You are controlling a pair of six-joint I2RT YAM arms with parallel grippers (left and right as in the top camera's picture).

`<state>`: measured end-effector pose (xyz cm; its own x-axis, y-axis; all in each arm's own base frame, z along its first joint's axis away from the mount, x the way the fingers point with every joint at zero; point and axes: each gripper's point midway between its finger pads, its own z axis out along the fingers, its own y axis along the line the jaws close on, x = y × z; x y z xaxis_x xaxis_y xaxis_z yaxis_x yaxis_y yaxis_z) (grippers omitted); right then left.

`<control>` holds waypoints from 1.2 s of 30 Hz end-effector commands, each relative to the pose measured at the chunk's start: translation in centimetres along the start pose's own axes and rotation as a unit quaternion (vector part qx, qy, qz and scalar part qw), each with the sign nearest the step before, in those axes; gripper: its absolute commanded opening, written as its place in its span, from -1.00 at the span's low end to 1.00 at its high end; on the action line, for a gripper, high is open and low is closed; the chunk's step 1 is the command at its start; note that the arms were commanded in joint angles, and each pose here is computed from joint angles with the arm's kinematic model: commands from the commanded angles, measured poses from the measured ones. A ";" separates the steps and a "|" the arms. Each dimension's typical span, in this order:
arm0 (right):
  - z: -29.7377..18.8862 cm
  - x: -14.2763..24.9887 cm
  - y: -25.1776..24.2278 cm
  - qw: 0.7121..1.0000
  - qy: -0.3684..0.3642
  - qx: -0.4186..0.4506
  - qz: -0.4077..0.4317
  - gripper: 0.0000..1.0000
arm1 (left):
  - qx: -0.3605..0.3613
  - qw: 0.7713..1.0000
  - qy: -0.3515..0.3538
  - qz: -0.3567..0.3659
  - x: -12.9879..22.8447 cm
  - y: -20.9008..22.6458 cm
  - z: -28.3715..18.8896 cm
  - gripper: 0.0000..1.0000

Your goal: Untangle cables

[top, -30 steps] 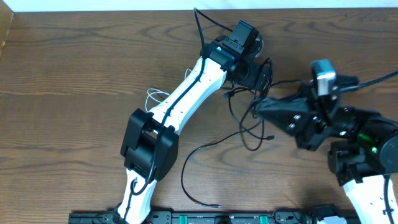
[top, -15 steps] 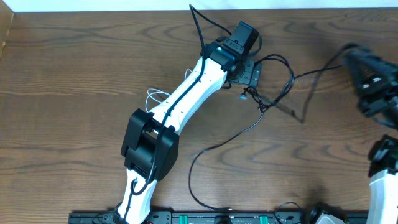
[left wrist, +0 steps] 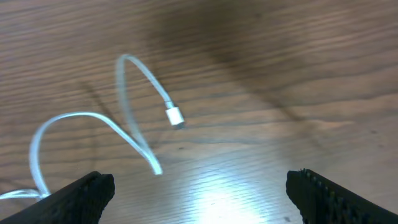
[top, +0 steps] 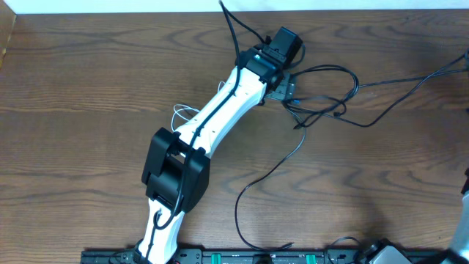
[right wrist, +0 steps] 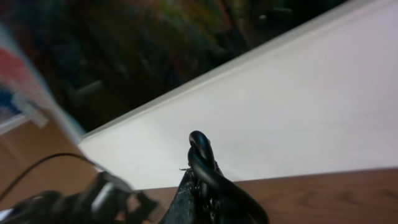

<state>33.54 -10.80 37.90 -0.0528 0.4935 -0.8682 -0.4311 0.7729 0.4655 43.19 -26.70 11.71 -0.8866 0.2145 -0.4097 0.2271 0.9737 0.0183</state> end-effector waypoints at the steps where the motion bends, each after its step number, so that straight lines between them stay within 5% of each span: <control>1: -2.3 -3.8 -3.9 0.992 -0.073 0.085 -0.053 -0.98 | -0.091 0.995 0.011 -0.023 -0.1 6.3 1.6 0.90; 9: -9.3 -5.0 -12.0 0.963 -0.119 0.241 -0.018 -0.98 | -0.110 0.983 0.010 -0.150 -0.7 11.5 2.0 0.90; 14: -11.4 -4.2 -15.2 0.946 -0.128 0.298 0.011 -0.98 | -0.115 0.979 0.010 -0.168 -0.7 12.6 2.0 0.90; 21: -9.2 -1.1 -16.2 0.956 -0.085 0.273 0.059 -0.84 | -0.007 0.982 0.030 -0.188 -0.9 8.7 2.5 -0.85; 28: -5.3 1.0 -14.1 0.973 -0.042 0.214 0.073 -0.74 | 0.181 0.963 0.066 -0.187 -1.4 2.2 1.2 -0.85; 31: -2.6 3.6 -11.8 0.982 0.009 0.153 0.110 -0.69 | 0.303 0.929 0.086 -0.192 -2.1 -1.7 -1.3 -0.85; 36: 0.3 7.7 -8.2 0.979 0.090 0.070 0.169 -0.61 | 0.354 0.874 0.133 -0.305 -2.9 -3.4 -3.6 -0.85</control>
<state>36.71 -17.56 27.14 -0.2007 0.6930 -0.6924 -0.1118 0.6860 0.7190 45.35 -28.15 13.75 -0.9766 -0.1498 -0.1540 -0.0250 0.7912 -0.6111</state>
